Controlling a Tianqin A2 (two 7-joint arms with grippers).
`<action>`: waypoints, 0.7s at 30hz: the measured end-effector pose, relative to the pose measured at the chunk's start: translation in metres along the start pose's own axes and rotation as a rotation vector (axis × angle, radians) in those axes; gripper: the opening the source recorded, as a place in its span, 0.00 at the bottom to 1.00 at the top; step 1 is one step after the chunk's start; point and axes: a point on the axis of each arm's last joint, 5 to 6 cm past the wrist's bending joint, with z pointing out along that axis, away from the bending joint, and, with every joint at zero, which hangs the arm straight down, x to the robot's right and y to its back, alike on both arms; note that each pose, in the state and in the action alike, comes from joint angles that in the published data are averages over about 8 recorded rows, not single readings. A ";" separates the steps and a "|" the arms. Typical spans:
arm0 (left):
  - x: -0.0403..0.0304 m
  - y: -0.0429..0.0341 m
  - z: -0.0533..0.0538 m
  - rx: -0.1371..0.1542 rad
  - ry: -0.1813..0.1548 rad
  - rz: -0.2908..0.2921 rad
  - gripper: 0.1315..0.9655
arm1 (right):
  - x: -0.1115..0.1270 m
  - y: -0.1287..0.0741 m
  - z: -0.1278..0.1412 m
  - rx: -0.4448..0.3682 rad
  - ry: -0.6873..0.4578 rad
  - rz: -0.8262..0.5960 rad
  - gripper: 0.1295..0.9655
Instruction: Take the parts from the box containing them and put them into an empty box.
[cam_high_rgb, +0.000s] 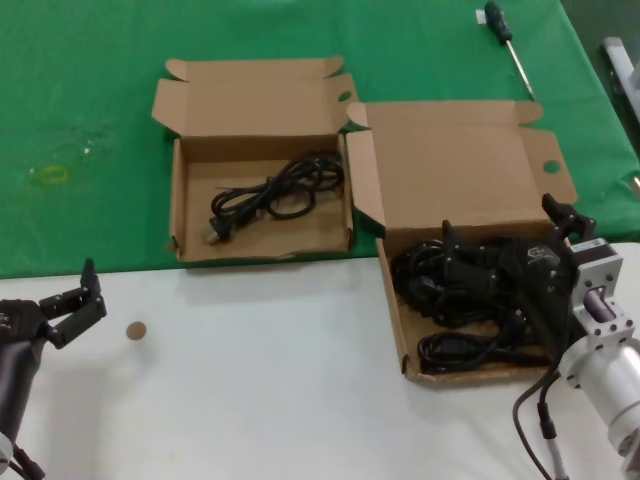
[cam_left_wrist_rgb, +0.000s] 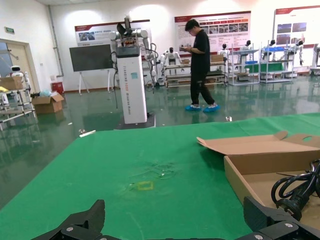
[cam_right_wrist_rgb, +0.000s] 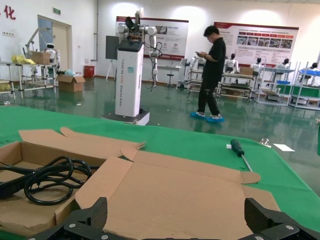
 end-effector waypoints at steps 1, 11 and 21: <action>0.0000 0.0000 0.000 0.000 0.000 0.000 1.00 | 0.000 0.000 0.000 0.000 0.000 0.000 1.00; 0.0000 0.0000 0.000 0.000 0.000 0.000 1.00 | 0.000 0.000 0.000 0.000 0.000 0.000 1.00; 0.0000 0.0000 0.000 0.000 0.000 0.000 1.00 | 0.000 0.000 0.000 0.000 0.000 0.000 1.00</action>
